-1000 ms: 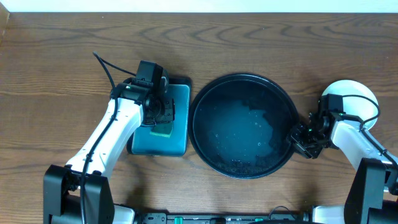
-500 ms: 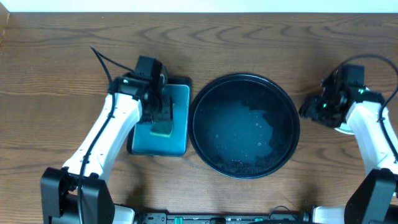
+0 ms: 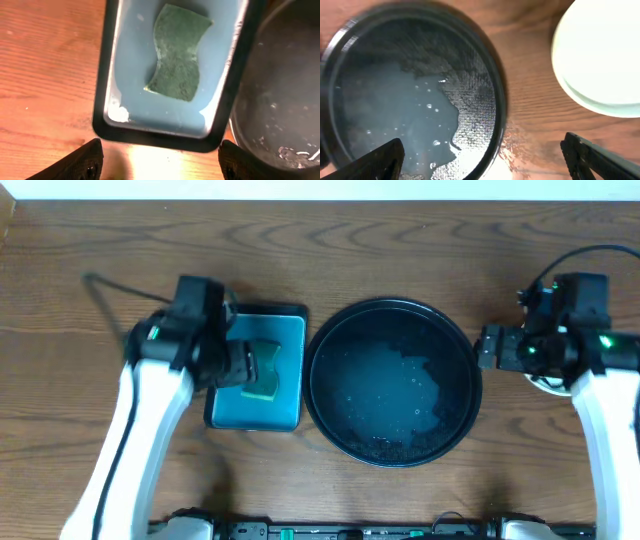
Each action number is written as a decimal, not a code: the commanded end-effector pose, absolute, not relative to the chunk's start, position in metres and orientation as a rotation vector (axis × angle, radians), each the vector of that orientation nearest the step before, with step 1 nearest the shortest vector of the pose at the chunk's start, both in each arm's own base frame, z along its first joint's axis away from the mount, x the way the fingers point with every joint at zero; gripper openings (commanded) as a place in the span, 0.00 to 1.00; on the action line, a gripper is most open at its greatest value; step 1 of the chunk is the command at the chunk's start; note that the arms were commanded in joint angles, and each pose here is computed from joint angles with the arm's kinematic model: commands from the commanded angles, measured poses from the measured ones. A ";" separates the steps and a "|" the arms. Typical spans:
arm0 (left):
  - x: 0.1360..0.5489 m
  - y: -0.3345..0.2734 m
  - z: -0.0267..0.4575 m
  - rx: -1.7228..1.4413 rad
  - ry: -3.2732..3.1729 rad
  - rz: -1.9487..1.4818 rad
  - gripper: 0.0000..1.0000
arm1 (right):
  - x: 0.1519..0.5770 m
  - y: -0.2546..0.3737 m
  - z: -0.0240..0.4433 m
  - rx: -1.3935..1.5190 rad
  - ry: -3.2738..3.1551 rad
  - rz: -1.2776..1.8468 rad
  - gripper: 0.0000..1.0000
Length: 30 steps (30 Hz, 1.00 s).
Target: Clean dirty plates on tray and stack at the side
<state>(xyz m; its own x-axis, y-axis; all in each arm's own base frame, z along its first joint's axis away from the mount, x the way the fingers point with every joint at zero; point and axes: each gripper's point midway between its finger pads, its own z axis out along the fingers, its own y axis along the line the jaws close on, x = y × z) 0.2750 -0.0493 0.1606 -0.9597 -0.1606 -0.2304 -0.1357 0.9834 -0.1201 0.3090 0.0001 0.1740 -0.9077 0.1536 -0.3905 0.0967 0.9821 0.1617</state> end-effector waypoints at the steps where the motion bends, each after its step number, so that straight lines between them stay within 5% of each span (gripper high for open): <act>1: 0.258 -0.044 0.180 -0.223 2.753 -0.169 0.75 | 0.298 0.000 0.211 0.137 2.593 0.141 0.99; 9: 0.219 -0.038 0.205 -0.191 2.431 -0.249 0.76 | 0.252 -0.004 0.238 0.121 2.355 0.068 0.99; 10: 0.213 -0.037 0.206 -0.188 2.412 -0.253 0.86 | 0.247 -0.004 0.240 0.119 2.337 0.069 0.99; 14: 0.196 -0.035 0.209 -0.184 2.376 -0.261 0.86 | 0.227 -0.003 0.247 0.115 2.290 0.068 0.99; 30: 0.194 -0.034 0.214 -0.182 2.353 -0.266 0.87 | 0.194 -0.001 0.226 0.125 2.413 0.070 0.99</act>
